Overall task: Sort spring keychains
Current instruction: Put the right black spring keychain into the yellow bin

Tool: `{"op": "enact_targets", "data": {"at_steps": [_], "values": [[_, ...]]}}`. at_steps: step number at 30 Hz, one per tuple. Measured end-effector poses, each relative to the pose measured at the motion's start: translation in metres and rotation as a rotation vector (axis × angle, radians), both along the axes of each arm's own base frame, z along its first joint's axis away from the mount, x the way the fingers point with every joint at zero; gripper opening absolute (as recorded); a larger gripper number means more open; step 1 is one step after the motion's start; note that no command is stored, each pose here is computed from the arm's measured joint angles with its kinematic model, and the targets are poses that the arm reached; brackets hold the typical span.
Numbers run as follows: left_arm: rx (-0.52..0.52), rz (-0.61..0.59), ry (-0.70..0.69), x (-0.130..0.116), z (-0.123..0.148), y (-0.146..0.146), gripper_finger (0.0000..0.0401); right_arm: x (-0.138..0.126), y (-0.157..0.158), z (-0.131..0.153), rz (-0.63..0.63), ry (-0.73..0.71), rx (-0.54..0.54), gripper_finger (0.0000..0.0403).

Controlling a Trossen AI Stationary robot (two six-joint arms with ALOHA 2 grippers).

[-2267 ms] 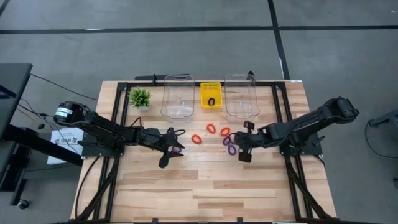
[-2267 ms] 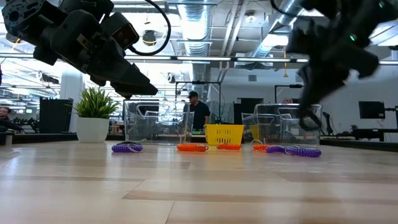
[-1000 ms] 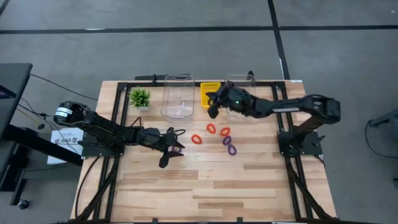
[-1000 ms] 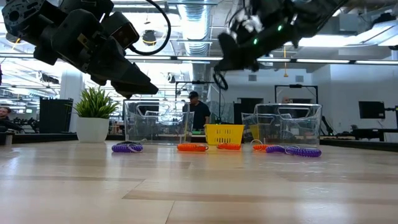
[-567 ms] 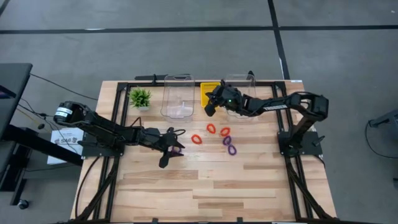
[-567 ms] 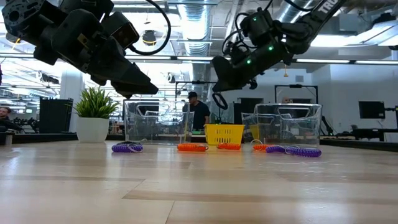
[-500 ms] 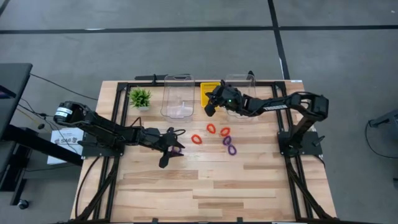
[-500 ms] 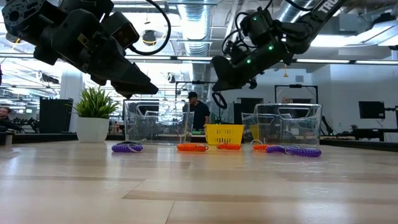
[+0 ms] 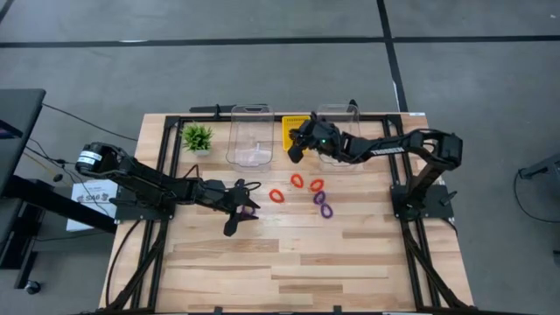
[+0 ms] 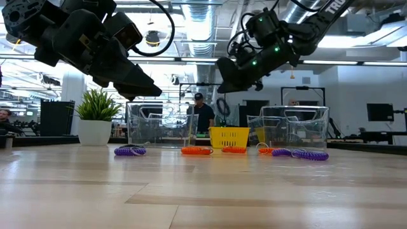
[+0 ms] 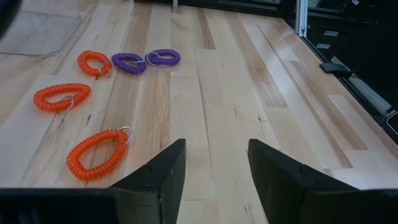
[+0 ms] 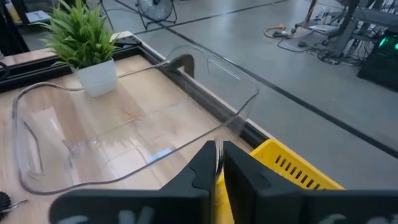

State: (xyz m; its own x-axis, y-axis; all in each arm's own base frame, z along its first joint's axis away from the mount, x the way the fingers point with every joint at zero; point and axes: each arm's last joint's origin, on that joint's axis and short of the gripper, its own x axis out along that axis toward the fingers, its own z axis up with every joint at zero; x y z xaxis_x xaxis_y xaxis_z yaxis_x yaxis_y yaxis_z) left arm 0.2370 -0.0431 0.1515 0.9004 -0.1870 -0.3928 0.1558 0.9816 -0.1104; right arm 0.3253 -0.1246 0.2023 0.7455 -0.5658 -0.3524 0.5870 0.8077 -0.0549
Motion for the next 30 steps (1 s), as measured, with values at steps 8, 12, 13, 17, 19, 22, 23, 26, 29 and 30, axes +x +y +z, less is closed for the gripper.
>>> {"op": "enact_targets", "data": {"at_steps": [8, 12, 13, 17, 19, 22, 23, 26, 29, 30], "values": [[0.0, 0.0, 0.0, 0.0, 0.0, 0.0, 0.0172, -0.003, -0.007, 0.0, -0.025, 0.001, -0.001, 0.0058], [0.0, 0.0, 0.0, 0.0, 0.0, 0.0, 0.0172, -0.003, -0.007, 0.0, -0.023, 0.001, 0.0, 0.0065], [0.0, 0.0, 0.0, 0.0, 0.0, 0.0, 0.0172, -0.003, -0.007, 0.0, -0.023, 0.001, 0.0, 0.0065], [0.0, 0.0, 0.0, 0.0, 0.0, 0.0, 0.0172, -0.002, -0.006, 0.0, -0.02, 0.002, 0.001, 0.0066], [0.0, 0.0, 0.0, 0.0, 0.0, 0.0, 0.0172, -0.002, -0.004, 0.0, -0.018, -0.004, 0.01, 0.0066], [0.0, 0.0, 0.0, 0.0, 0.0, 0.0, 0.0172, 0.001, 0.003, -0.001, 0.005, -0.007, 0.024, 0.0066], [0.0, 0.0, 0.0, 0.0, 0.0, 0.0, 0.0172, 0.002, 0.006, -0.001, 0.022, 0.0, 0.026, 0.0066], [0.0, 0.0, 0.0, 0.0, 0.0, 0.0, 0.0172, 0.006, 0.021, -0.003, 0.099, 0.049, 0.005, 0.0066], [0.0, 0.0, 0.0, 0.0, 0.0, 0.0, 0.0172, 0.01, 0.04, -0.006, 0.224, 0.117, -0.043, 0.0066], [0.0, 0.0, 0.0, 0.0, 0.0, 0.0, 0.0172, 0.011, 0.047, -0.008, 0.275, 0.147, -0.059, 0.0066]]}}
